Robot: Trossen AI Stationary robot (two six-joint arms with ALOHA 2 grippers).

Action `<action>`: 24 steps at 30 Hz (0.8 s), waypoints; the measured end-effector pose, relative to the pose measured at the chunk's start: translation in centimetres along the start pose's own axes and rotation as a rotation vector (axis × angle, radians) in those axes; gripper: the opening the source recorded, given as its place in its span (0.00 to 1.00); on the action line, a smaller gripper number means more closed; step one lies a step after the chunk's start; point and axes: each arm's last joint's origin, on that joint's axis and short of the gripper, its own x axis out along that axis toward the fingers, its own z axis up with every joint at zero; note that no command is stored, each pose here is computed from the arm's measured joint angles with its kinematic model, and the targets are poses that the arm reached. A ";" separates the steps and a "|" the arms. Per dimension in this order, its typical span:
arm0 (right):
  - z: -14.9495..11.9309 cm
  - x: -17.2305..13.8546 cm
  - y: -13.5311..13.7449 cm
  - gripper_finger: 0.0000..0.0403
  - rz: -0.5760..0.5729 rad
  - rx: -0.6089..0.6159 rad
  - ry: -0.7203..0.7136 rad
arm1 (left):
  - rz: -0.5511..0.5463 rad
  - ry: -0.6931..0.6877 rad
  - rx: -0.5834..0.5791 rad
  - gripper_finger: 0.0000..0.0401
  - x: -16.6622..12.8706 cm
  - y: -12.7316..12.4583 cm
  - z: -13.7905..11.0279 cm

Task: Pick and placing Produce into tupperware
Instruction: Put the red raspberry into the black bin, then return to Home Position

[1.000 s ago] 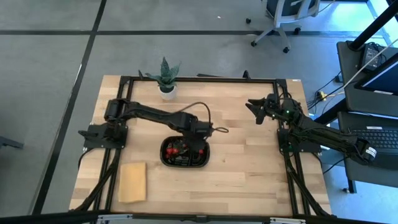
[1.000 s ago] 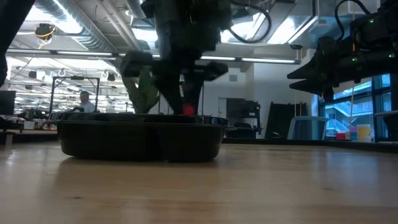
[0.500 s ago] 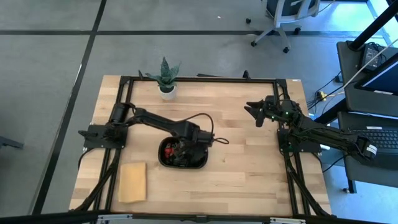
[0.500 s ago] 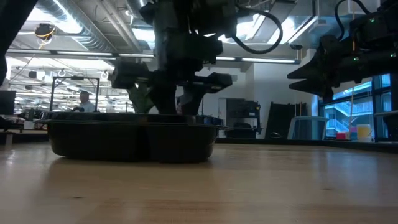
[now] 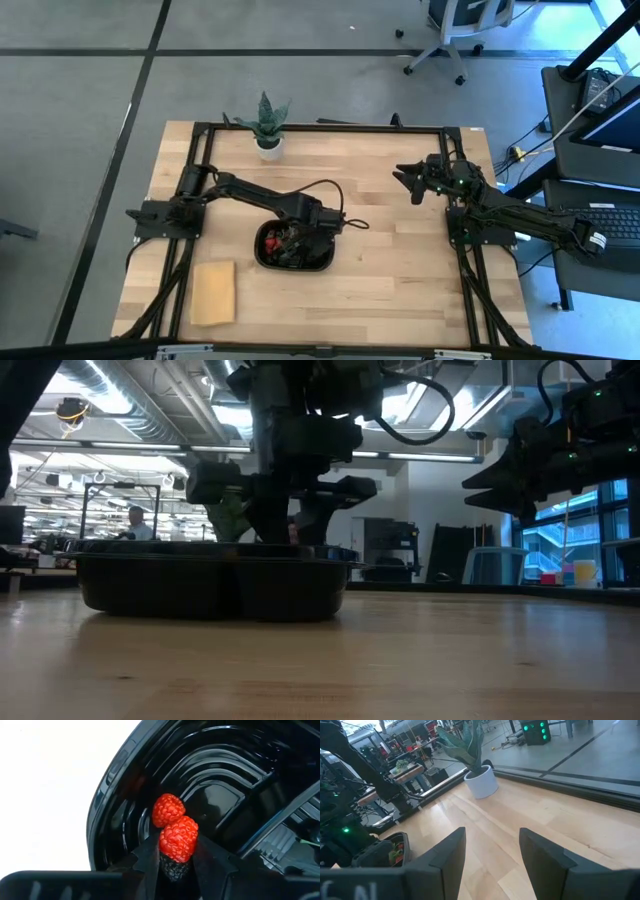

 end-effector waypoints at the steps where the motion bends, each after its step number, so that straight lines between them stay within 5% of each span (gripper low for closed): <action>1: 0.0 0.0 0.0 0.46 0.000 0.000 0.001 | 0.002 -0.001 -0.004 0.26 0.0 0.1 0.0; 14: 0.0 0.0 0.0 0.46 0.000 0.004 0.001 | 0.090 0.031 -0.127 0.54 -2.9 3.3 -1.4; 24: 0.0 0.0 0.0 0.46 0.000 0.000 0.000 | -0.016 -0.327 -0.585 0.54 -9.6 10.2 -8.2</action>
